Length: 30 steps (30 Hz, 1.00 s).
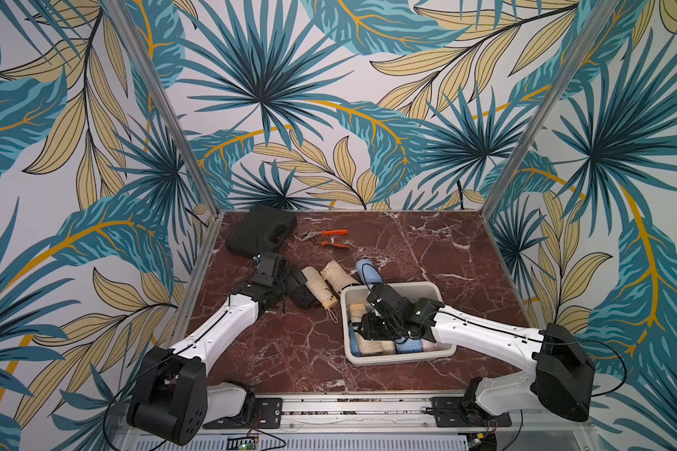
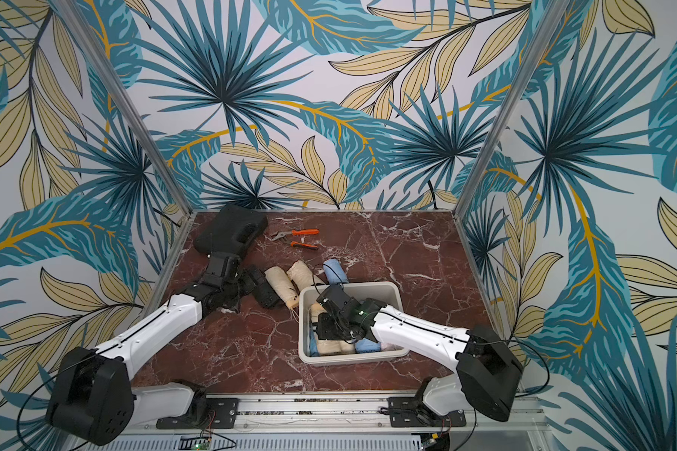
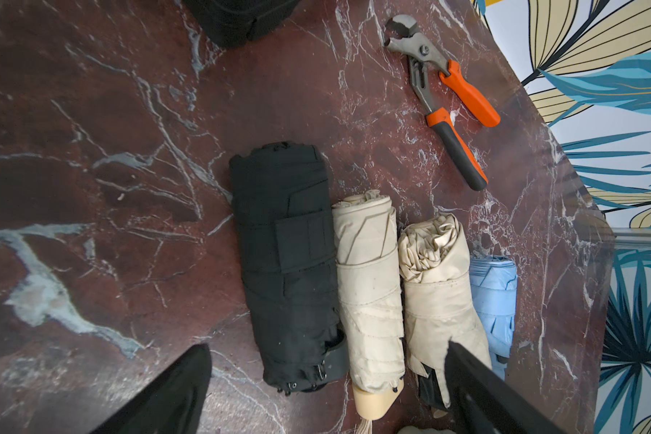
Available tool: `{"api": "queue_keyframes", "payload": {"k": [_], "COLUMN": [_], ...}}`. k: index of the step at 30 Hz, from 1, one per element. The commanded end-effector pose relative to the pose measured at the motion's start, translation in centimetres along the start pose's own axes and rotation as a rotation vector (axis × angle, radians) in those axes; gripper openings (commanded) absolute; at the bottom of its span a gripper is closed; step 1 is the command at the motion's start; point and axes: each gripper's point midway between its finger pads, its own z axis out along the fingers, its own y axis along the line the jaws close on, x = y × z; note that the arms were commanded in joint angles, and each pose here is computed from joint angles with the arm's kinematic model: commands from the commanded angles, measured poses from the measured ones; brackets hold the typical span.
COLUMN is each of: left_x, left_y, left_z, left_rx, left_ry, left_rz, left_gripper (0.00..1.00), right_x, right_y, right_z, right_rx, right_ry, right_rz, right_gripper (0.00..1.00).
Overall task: Put the umbrella into the storage box
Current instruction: Place the umbrella in the storage box, then pick up the umbrella from the center of the board.
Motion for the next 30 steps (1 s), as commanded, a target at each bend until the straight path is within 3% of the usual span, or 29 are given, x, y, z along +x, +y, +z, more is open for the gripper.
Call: {"api": "queue_keyframes", "payload": {"k": [1, 7, 18, 23, 30], "left_x": [-0.7, -1.3, -1.0, -0.8, -1.8], "left_y": [-0.6, -0.4, 0.3, 1.3, 1.9], "left_z": [-0.6, -0.2, 4.0, 6.0, 5.9], "left_rx": [0.010, -0.004, -0.084, -0.157, -0.184], "left_ry": [-0.001, -0.011, 0.114, 0.144, 0.075], "left_rz": [0.031, 0.062, 0.110, 0.087, 0.044], "left_gripper": [1.00, 1.00, 0.98, 0.95, 0.89], "right_x": [1.4, -1.4, -6.6, -7.1, -6.5], "right_y": [3.0, -0.6, -2.5, -1.5, -1.4], "right_z": [-1.2, -4.6, -9.2, -9.0, -7.9], "right_rx": [-0.140, 0.015, 0.147, 0.115, 0.102], "right_ry": [0.069, -0.134, -0.422, -0.422, -0.375], "right_rz": [-0.086, -0.128, -0.111, -0.112, -0.091], "right_gripper": [0.52, 0.72, 0.76, 0.76, 0.76]}}
